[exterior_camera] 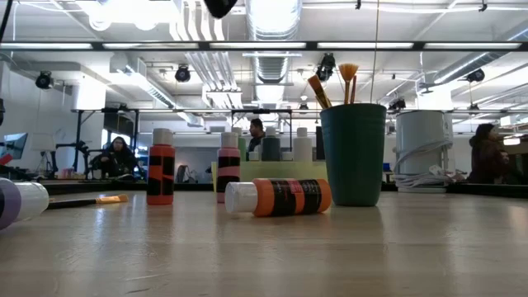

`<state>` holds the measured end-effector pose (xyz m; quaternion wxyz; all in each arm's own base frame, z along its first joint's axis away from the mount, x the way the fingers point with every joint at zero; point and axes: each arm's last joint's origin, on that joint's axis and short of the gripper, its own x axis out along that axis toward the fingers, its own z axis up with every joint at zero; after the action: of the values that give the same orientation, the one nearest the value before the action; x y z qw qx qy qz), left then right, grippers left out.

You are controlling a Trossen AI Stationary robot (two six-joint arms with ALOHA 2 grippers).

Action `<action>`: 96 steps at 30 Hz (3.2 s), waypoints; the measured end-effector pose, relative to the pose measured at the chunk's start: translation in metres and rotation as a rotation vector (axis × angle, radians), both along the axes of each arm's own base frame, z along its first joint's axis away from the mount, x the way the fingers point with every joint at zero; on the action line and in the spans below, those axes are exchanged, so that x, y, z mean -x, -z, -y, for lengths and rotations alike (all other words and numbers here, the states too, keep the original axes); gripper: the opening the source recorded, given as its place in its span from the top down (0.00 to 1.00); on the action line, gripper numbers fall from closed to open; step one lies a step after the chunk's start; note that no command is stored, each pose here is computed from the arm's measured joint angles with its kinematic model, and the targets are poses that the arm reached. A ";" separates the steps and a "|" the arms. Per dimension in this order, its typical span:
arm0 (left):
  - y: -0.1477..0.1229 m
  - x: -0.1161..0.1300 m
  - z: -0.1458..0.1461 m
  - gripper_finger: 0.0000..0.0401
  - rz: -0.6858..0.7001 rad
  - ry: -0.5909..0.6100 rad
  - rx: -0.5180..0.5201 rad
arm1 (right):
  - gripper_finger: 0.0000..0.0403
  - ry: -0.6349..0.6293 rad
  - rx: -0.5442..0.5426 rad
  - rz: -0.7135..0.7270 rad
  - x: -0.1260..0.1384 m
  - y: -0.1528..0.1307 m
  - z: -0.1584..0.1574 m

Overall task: Pick & Place Paint Supplies
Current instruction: Put the blue paint bottle into the yellow bin

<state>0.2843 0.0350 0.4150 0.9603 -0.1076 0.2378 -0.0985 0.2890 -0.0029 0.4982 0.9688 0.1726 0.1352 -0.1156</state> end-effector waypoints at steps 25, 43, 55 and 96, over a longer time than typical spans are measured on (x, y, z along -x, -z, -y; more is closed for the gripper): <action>0.021 0.015 0.009 0.70 -0.262 0.093 0.040 | 0.48 -0.211 -0.048 -0.325 -0.084 0.045 -0.014; 0.016 0.012 0.010 0.70 -0.184 0.143 0.015 | 0.50 -0.217 -0.092 -0.335 -0.092 0.056 -0.014; 0.022 0.004 0.009 0.70 -0.195 0.159 -0.005 | 0.55 -0.216 -0.107 -0.320 -0.095 0.058 -0.014; 0.023 0.004 0.010 0.70 -0.199 0.175 0.010 | 0.72 -0.247 -0.122 -0.343 -0.097 0.065 -0.015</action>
<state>0.2805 0.0254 0.3917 0.9192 -0.1004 0.3397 -0.1720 0.3856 0.0121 0.4337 0.9261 0.1911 0.3249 -0.0151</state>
